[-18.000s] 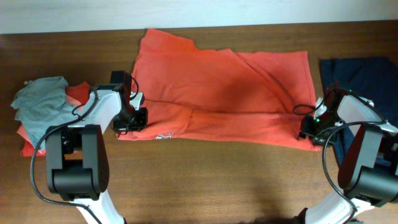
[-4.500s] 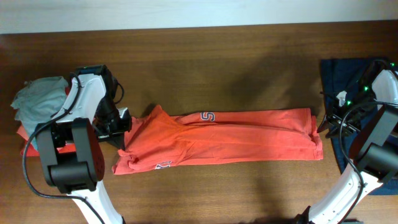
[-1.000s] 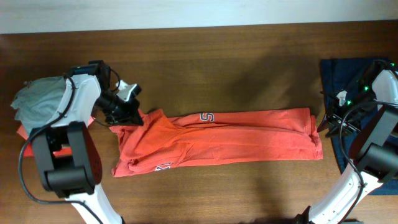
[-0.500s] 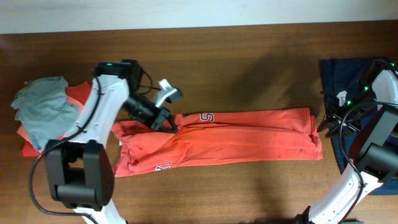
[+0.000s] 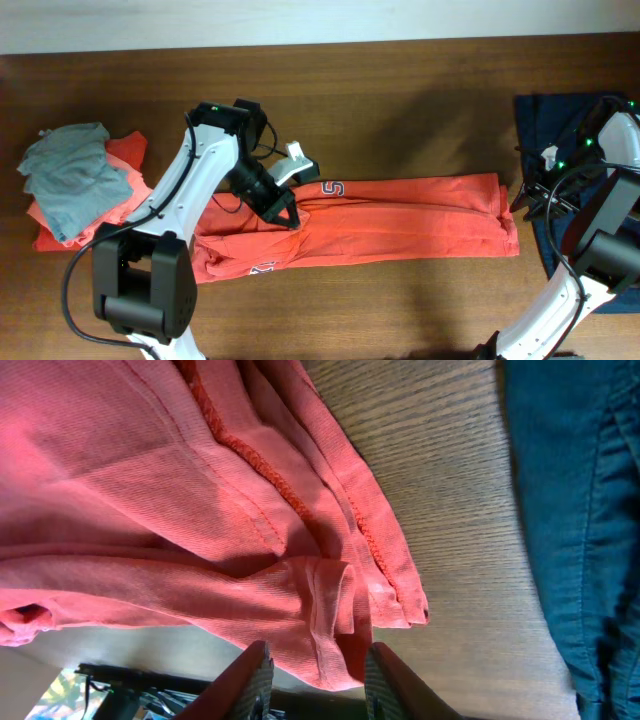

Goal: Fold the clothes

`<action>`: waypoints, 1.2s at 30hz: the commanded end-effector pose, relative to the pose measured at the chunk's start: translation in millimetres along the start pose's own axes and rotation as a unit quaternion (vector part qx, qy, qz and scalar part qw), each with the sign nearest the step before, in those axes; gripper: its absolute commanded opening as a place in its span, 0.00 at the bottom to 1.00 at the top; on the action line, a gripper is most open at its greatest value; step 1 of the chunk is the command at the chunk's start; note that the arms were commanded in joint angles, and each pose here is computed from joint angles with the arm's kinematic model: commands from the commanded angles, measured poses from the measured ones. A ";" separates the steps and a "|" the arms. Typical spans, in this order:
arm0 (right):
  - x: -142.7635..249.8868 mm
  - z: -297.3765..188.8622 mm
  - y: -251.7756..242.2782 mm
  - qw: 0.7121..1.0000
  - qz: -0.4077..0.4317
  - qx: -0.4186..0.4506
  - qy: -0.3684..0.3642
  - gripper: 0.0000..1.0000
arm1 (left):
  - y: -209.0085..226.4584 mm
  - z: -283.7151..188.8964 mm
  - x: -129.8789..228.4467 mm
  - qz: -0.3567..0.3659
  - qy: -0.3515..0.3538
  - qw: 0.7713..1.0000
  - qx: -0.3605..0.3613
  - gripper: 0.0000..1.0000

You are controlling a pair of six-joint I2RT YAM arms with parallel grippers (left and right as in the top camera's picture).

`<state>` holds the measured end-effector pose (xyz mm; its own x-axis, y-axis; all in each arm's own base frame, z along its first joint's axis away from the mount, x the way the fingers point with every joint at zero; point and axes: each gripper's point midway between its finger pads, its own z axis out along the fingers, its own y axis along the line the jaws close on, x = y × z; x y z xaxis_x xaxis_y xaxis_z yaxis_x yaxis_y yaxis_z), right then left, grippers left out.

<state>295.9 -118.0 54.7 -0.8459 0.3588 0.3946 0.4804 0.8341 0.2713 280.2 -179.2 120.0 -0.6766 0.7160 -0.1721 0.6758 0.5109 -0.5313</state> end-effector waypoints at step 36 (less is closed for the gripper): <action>1.7 -12.4 6.2 1.000 -0.009 0.000 -0.018 0.36 | 103.0 15.5 -6.5 -0.295 -0.035 0.937 -0.185 0.03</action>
<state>294.7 -117.4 55.3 -0.8438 0.3576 0.4002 0.4818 0.8333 0.2712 352.8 -123.2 54.2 -0.9866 0.1628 0.0090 0.1587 0.9715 -0.1758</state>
